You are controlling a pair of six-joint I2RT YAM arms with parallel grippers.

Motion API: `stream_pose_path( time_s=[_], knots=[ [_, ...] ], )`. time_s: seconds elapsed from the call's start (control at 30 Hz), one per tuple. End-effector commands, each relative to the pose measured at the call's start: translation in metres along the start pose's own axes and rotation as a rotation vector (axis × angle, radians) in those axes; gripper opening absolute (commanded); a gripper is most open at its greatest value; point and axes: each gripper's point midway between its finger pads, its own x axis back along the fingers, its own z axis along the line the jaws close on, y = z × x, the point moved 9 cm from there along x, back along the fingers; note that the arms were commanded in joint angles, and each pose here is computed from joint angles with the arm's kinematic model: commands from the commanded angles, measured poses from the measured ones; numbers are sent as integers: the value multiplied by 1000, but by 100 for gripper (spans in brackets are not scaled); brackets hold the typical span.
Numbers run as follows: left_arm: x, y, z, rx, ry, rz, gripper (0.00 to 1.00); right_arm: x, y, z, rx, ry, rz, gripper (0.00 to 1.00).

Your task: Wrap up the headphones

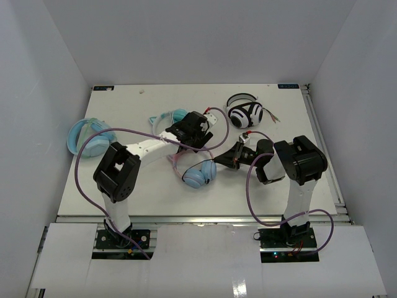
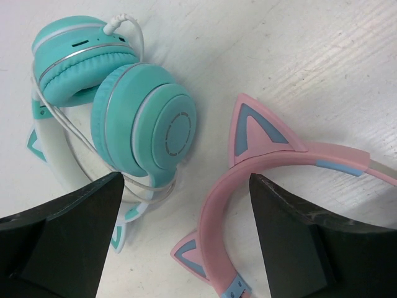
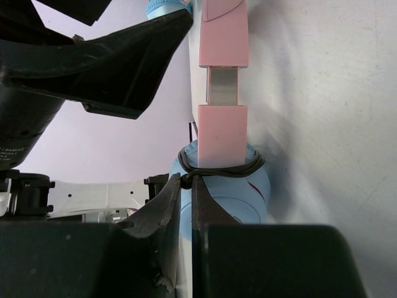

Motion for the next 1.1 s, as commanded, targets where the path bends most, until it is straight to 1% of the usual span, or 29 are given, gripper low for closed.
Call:
stream_pose_path(
  time_s=[0.0,0.1,0.17,0.43,0.5,0.67,0.93,1.07],
  knots=[
    [22,20,19,100,65,-61,93,4,2,8,158,104,-12,10],
    [29,22,23,130,73,-72,91,4,3,7,155,102,-12,10],
    [34,25,23,152,57,-92,90,5,3,7,156,104,-11,12],
    [63,30,23,242,-33,-173,89,6,5,10,155,119,-7,22],
    [67,28,22,256,-50,-181,89,7,5,12,155,132,-7,26],
    [75,24,20,283,-79,-196,89,10,8,18,153,152,-18,33],
    [80,20,20,297,-84,-200,89,11,13,30,162,188,-24,36],
    [83,19,18,309,-111,-206,89,8,23,38,170,221,-35,37]
  ],
)
